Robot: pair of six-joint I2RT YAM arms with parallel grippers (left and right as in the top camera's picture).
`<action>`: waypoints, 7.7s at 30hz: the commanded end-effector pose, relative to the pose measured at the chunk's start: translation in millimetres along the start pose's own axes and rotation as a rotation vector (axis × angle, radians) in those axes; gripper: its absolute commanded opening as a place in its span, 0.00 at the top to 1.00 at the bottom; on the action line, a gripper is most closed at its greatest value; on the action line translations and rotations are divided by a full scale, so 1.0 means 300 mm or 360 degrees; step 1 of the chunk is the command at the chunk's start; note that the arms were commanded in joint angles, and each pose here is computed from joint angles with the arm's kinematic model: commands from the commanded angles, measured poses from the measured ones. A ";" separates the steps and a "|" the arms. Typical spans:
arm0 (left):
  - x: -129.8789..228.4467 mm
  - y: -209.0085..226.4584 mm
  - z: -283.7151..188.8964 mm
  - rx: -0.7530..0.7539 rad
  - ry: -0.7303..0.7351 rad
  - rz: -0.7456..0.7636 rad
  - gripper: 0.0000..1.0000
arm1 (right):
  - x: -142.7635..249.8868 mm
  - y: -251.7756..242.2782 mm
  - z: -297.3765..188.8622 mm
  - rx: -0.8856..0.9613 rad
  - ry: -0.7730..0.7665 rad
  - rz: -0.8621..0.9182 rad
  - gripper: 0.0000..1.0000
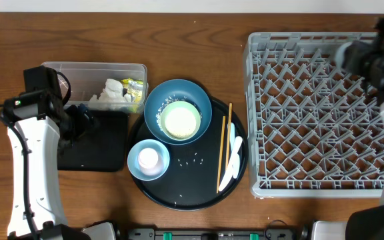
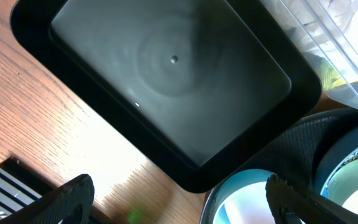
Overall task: Sort waste into correct bins and load items into the dishwasher rack
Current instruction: 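Carry the light-blue cup with right gripper to the rack's far corner, then lower the cup upside down into the rack and open right gripper, then move right gripper back to the tray and grasp the white cup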
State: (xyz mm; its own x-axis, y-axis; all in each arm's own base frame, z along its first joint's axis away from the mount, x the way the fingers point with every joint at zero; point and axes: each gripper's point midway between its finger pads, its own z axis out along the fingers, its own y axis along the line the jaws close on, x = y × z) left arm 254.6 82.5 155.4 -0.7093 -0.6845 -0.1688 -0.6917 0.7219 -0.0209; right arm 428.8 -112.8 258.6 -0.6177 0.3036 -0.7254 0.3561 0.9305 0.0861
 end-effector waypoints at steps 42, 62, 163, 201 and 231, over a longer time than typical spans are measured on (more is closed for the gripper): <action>0.009 0.011 0.012 -0.0021 0.0021 -0.0011 0.10 | 0.004 -0.382 0.492 0.0348 0.0321 0.0138 0.57; 0.009 0.011 0.012 -0.0021 0.0022 -0.0011 0.10 | 0.036 -0.309 0.500 0.0212 0.0388 0.0133 0.01; 0.013 0.017 0.011 -0.0033 0.0028 -0.0010 0.09 | 0.598 0.923 -0.234 -0.1051 0.0950 -0.1139 0.11; 0.006 0.032 0.011 -0.0075 0.0008 -0.0009 0.09 | 1.416 1.315 -0.488 -0.1461 0.0731 -0.1824 0.13; 0.005 0.031 0.011 -0.0075 0.0007 -0.0009 0.09 | 1.512 1.341 -0.474 -0.1506 0.0718 -0.1848 0.22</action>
State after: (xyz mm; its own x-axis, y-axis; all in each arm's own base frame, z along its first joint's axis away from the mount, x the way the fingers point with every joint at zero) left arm 251.1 85.8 154.8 -0.7098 -0.6834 -0.1709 -0.6942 0.7198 0.0050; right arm 197.1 428.9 71.8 -0.4306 -0.7662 -0.4770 -0.8982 0.4156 0.1434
